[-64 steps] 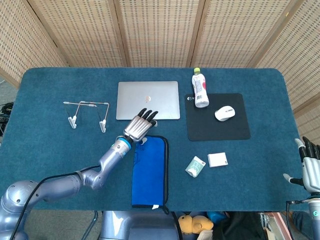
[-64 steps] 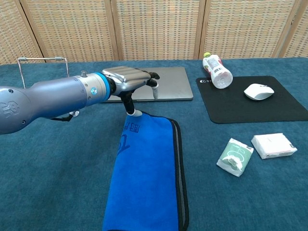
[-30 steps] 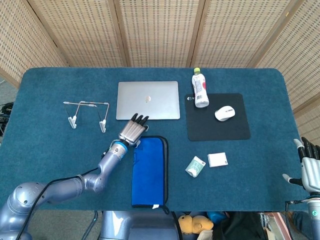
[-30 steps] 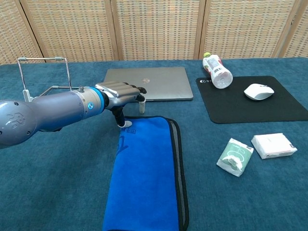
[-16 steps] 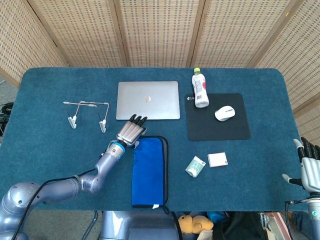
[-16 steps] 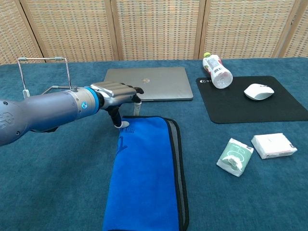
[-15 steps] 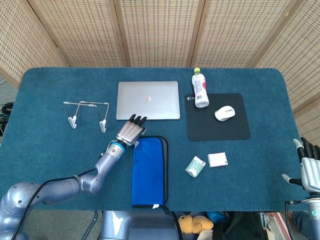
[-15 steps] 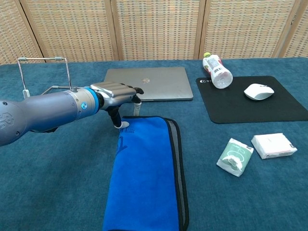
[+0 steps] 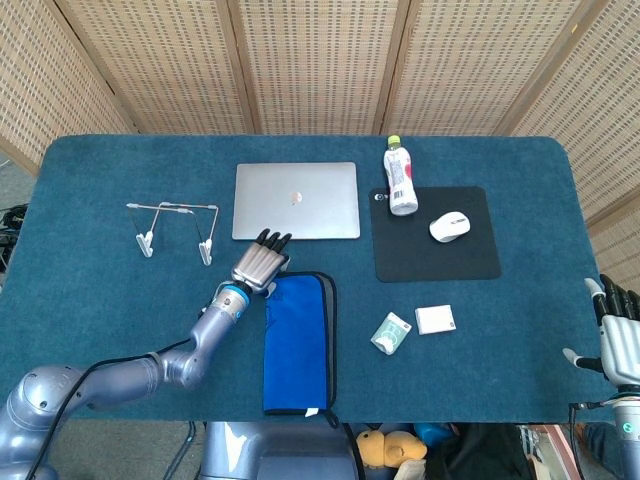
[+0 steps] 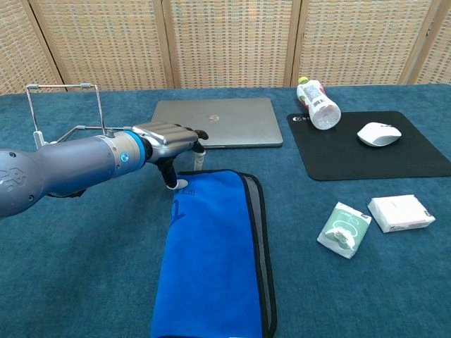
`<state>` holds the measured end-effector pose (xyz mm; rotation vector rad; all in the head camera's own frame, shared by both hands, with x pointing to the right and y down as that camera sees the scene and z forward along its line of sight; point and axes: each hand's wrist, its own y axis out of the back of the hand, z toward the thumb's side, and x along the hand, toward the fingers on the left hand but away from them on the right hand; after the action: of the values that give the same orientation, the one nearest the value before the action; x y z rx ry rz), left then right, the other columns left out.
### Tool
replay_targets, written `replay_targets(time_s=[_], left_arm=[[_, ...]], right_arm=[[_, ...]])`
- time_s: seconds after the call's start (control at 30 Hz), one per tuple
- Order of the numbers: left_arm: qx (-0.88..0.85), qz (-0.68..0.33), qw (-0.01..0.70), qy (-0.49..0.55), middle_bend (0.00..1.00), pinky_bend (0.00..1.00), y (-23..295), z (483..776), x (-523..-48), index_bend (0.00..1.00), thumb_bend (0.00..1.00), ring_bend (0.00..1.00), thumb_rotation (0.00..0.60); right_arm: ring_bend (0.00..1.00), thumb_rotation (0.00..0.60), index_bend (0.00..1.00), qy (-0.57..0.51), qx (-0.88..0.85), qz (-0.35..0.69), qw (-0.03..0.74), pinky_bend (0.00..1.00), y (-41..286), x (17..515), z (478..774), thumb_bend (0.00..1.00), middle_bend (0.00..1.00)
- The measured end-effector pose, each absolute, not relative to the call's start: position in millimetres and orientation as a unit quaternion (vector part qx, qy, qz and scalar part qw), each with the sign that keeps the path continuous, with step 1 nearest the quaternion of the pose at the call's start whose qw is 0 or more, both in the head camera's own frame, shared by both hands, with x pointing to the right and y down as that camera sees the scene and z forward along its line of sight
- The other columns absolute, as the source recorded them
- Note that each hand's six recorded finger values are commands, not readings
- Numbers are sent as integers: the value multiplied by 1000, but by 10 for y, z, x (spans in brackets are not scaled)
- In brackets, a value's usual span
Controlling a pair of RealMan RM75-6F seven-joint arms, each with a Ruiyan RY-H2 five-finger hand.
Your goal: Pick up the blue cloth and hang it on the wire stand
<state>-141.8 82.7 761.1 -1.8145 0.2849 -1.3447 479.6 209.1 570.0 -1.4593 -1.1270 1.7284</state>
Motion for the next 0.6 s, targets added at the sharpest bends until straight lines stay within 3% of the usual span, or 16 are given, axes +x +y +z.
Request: replay_targets(time_s=[0.2,0.37,0.6], left_arm=[[-730,-530,415,116,0,0,859,7615,-1379,446,369,0,600],[-735,-524,415,115,0,0,910,7606,-1349,639,370,0,600],[-735,-525,414,115,0,0,941,7596,-1346,741,369,0,600]], right_arm=[[0,600,0,-425,-550,652,303,0,2089,4799,5700,0,0],[0,600,0,-425,-551,651,303,0,2090,4796,5700,0,0],[0,600,0,-425,-551,652,303,0,2091,4795,5703,0,0]])
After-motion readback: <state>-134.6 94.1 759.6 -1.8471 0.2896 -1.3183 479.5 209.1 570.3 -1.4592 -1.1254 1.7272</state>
